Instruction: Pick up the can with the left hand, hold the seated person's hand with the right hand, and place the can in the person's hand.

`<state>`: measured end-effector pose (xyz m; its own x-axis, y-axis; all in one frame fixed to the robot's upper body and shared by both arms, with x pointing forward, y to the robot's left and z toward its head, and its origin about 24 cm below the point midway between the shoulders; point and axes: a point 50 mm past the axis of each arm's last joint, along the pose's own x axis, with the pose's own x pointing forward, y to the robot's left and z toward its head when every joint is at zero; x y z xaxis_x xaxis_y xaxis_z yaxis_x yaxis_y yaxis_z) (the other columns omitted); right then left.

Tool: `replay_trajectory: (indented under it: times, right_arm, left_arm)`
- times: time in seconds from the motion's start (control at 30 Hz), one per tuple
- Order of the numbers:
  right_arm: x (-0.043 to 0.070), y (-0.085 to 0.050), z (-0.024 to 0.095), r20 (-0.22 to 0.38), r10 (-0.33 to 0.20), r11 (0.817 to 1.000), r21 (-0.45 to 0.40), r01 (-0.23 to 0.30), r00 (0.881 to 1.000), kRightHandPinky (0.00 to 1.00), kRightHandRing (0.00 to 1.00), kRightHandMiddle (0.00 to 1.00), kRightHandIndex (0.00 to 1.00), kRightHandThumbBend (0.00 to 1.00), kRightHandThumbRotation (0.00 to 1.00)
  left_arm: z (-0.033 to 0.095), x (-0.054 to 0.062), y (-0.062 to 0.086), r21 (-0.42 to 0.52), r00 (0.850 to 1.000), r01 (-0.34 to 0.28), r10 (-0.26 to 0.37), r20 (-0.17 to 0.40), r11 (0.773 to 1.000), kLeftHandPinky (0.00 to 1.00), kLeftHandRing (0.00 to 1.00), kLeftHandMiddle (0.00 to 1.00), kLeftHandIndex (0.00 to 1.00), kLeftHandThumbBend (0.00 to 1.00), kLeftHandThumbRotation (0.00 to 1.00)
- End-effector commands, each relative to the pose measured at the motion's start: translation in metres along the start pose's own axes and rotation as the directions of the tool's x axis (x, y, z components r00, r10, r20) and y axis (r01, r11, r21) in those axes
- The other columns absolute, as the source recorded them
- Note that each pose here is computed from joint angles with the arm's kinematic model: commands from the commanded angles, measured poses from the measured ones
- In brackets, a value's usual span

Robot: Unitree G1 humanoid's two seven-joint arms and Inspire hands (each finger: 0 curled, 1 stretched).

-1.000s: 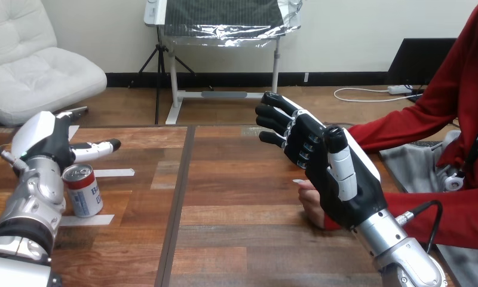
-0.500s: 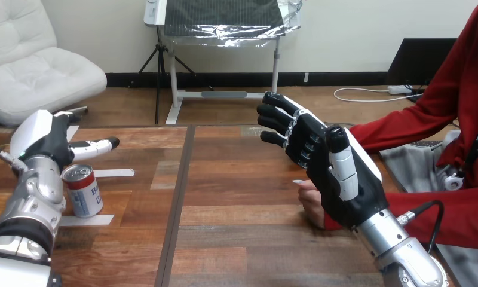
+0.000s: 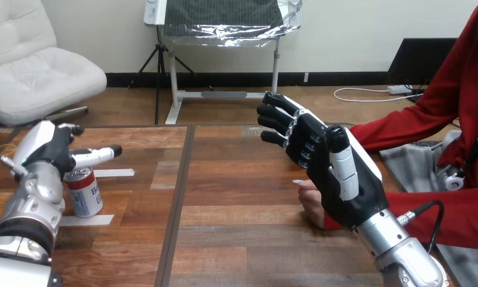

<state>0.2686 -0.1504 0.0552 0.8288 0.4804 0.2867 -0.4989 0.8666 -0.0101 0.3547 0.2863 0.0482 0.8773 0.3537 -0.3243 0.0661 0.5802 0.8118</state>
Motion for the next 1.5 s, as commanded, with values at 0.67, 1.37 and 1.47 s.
replay_trajectory:
  times: [0.67, 1.37, 1.47]
  right_arm:
    - [0.0094, -0.0036, 0.0158, 0.066, 0.002, 0.999, -0.042, 0.001, 0.998, 0.87, 0.9, 0.88, 0.9, 0.88, 1.0]
    - [0.0087, -0.0038, 0.0162, 0.062, 0.002, 0.999, -0.05, 0.001, 0.998, 0.87, 0.9, 0.89, 0.9, 0.89, 1.0]
    - [0.0085, -0.0038, 0.0162, 0.064, 0.003, 0.999, -0.05, 0.0, 0.998, 0.87, 0.9, 0.89, 0.91, 0.88, 1.0]
  left_arm:
    - [0.0248, 0.0039, 0.0189, -0.058, 1.0, 0.006, -0.004, 0.031, 0.998, 0.63, 0.76, 0.81, 0.86, 0.72, 0.46]
    - [0.0225, 0.0037, 0.0159, -0.045, 0.999, 0.03, -0.029, 0.018, 0.999, 0.67, 0.81, 0.85, 0.86, 0.71, 0.46]
    - [0.0226, 0.0037, 0.0156, -0.045, 0.999, 0.033, -0.033, 0.017, 0.998, 0.68, 0.81, 0.86, 0.86, 0.71, 0.47]
